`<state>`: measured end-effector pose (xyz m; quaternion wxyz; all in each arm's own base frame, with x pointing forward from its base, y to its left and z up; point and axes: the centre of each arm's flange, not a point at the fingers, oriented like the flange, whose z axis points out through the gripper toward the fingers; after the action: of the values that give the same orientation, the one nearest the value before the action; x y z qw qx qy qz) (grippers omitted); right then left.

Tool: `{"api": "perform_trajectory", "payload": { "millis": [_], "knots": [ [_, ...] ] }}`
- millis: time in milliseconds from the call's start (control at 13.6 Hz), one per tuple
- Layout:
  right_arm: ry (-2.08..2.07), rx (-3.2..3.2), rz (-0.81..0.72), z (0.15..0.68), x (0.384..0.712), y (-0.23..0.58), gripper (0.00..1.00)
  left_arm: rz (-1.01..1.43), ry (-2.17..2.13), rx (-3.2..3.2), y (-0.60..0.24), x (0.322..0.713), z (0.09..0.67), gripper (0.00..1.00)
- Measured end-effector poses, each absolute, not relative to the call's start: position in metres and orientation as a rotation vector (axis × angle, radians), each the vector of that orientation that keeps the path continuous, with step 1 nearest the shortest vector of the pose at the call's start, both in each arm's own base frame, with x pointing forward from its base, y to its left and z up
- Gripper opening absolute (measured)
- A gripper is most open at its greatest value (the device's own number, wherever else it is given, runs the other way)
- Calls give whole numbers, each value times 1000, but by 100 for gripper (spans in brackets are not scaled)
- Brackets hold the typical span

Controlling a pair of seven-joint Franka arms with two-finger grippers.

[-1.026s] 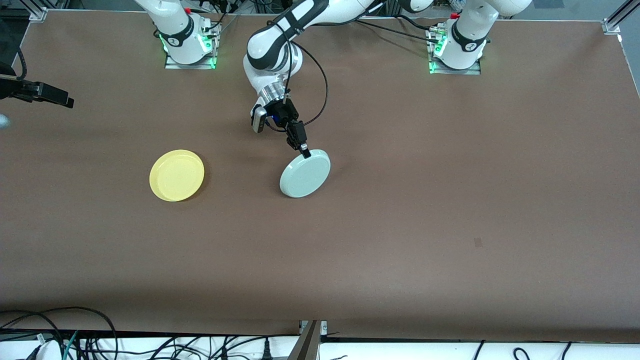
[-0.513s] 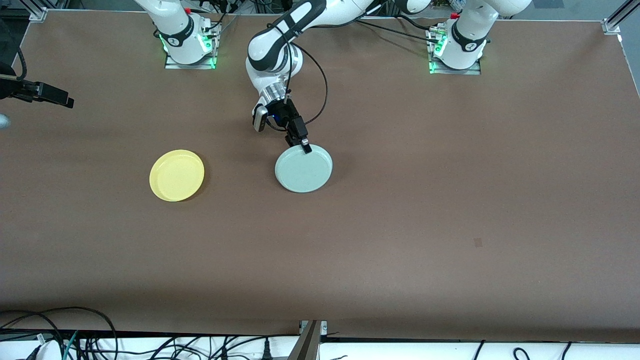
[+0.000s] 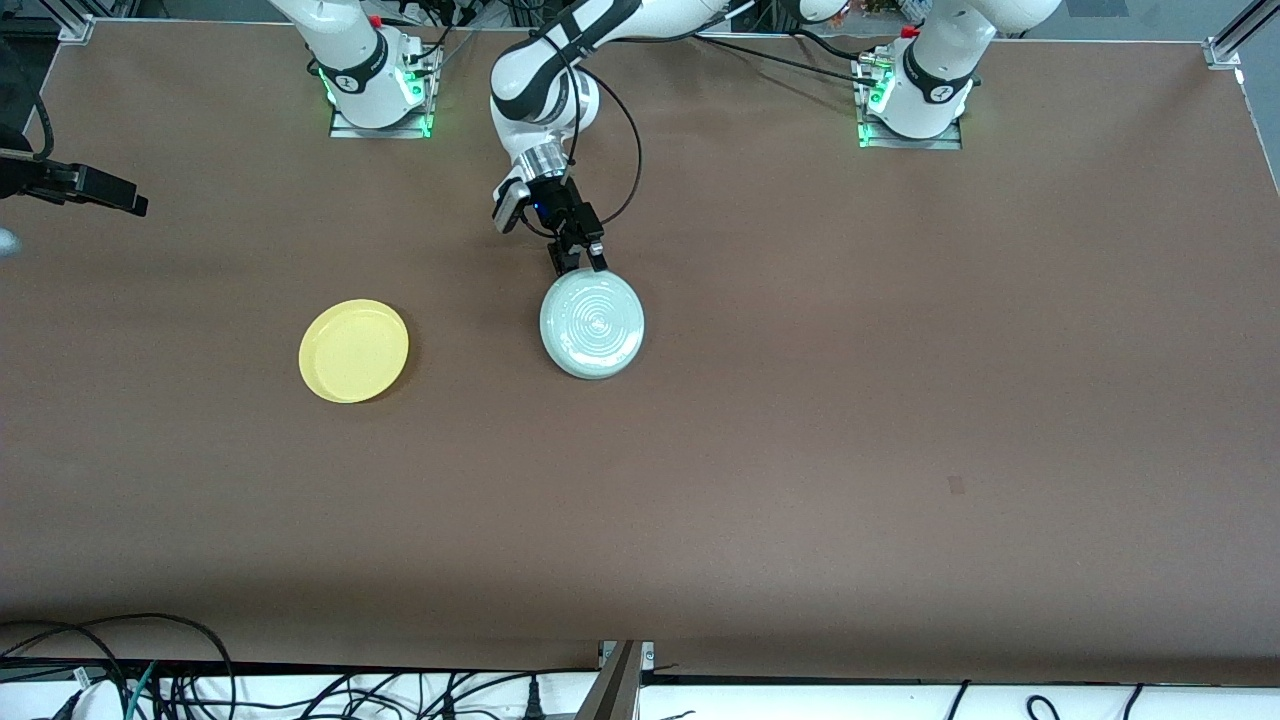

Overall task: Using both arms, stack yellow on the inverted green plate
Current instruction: 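Carry the green plate toward the table middle and flip it over, then lower the inverted green plate onto the table and open the left gripper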

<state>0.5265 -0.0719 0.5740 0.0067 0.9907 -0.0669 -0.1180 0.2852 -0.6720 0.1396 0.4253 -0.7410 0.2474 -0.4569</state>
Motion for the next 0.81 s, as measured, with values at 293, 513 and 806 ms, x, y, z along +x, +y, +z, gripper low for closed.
{"api": "perform_trajectory", "payload": {
  "millis": [293, 513, 806],
  "knots": [
    [-209, 3099, -369, 574, 527, -72, 100, -1246, 541, -2025, -680, 276, 123, 100],
    [-209, 3099, -369, 574, 527, -72, 100, -1312, 515, -2142, -689, 269, 114, 100],
    [-209, 3099, -369, 574, 527, -72, 100, -1403, 424, -2357, -700, 259, 105, 100]
  ]
}}
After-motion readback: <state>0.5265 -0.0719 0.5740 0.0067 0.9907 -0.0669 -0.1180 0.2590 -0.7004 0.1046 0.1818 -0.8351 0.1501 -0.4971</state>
